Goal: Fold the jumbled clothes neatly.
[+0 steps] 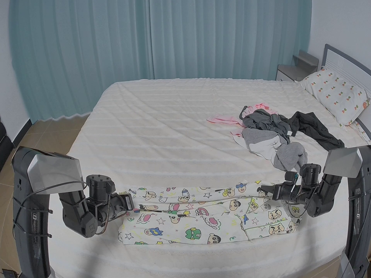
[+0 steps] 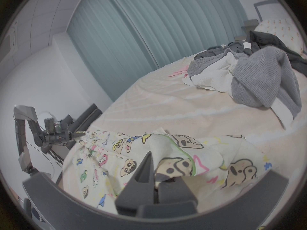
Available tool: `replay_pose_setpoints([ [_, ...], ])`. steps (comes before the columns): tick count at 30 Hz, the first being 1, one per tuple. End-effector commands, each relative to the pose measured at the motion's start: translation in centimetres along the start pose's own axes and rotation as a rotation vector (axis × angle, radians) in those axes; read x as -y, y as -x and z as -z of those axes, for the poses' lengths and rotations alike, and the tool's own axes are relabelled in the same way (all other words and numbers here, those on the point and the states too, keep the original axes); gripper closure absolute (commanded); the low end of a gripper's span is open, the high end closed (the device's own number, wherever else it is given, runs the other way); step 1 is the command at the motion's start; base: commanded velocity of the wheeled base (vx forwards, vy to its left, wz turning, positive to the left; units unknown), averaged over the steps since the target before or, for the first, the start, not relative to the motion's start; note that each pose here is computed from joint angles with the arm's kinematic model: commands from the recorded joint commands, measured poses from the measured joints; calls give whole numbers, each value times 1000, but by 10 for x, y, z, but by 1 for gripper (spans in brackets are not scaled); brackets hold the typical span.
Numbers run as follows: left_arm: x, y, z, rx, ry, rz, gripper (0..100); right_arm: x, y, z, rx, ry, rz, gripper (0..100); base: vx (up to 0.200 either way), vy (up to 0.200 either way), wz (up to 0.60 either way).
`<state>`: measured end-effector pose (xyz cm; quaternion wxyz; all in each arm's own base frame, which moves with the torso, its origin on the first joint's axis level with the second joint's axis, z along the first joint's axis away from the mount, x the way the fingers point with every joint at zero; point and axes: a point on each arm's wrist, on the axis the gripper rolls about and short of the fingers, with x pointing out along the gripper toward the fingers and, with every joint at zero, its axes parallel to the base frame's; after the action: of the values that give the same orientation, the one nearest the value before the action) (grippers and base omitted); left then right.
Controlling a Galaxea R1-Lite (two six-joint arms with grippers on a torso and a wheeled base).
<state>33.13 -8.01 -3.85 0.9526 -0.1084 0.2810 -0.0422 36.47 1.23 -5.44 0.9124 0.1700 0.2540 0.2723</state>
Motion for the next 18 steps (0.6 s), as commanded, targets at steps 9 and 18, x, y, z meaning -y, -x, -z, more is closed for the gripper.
replay_pose_setpoints([
  [9, 10, -21, -36, 144, 11, 33, 100, 0, 17, -26, 85, -50, -27, 100, 0, 0, 0],
  [18, 14, -42, -77, 233, 27, -14, 100, 0, 14, -35, 112, -50, -36, 100, 0, 0, 0],
])
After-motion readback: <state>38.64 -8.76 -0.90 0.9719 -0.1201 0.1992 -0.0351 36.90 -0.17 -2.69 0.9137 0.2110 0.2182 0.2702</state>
